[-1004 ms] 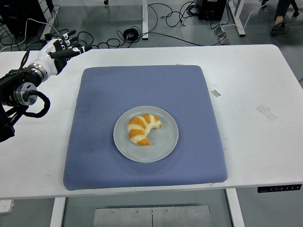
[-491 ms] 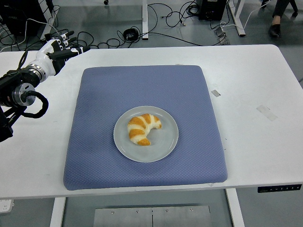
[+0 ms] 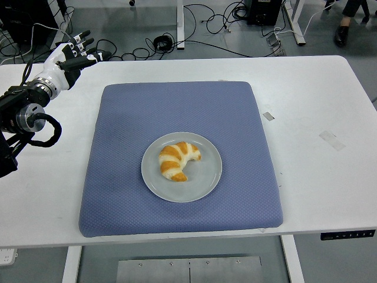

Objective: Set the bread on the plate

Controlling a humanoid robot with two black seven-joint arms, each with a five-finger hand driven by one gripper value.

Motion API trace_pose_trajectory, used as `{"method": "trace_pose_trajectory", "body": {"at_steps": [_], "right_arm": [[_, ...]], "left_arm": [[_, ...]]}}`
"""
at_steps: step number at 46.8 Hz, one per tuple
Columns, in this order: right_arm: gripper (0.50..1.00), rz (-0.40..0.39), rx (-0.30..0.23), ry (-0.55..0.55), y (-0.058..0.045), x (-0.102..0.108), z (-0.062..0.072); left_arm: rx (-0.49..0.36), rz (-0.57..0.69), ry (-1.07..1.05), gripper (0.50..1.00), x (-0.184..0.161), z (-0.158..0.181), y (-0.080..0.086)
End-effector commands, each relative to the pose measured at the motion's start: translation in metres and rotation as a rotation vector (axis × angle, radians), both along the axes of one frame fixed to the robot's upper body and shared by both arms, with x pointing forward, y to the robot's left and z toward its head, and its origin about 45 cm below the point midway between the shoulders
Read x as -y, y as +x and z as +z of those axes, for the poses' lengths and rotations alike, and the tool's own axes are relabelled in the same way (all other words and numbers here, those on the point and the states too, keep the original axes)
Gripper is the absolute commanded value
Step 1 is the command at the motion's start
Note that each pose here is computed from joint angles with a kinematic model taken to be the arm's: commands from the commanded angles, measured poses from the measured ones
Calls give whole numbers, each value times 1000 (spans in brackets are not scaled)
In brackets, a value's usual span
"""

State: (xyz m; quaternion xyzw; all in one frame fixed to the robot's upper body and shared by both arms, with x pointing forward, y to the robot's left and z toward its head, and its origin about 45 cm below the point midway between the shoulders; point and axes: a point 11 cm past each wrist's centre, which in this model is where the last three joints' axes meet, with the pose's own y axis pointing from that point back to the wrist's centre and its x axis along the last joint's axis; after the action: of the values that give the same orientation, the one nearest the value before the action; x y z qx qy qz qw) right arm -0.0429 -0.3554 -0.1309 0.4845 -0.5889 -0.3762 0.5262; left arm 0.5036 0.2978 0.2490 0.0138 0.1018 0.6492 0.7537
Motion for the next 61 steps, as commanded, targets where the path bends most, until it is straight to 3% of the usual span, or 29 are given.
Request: {"method": "trace_pose_trajectory", "body": {"at_steps": [1, 40, 61], "right_arm": [[1000, 0, 0, 2, 0, -1, 0], [1000, 0, 0, 0, 0, 0, 0], [1000, 0, 0, 0, 0, 0, 0]], "left_arm": [[-3, 5, -2, 974, -1, -2, -1], [-14, 39, 10, 974, -15, -8, -3], [44, 45, 1, 974, -15, -4, -2]]}}
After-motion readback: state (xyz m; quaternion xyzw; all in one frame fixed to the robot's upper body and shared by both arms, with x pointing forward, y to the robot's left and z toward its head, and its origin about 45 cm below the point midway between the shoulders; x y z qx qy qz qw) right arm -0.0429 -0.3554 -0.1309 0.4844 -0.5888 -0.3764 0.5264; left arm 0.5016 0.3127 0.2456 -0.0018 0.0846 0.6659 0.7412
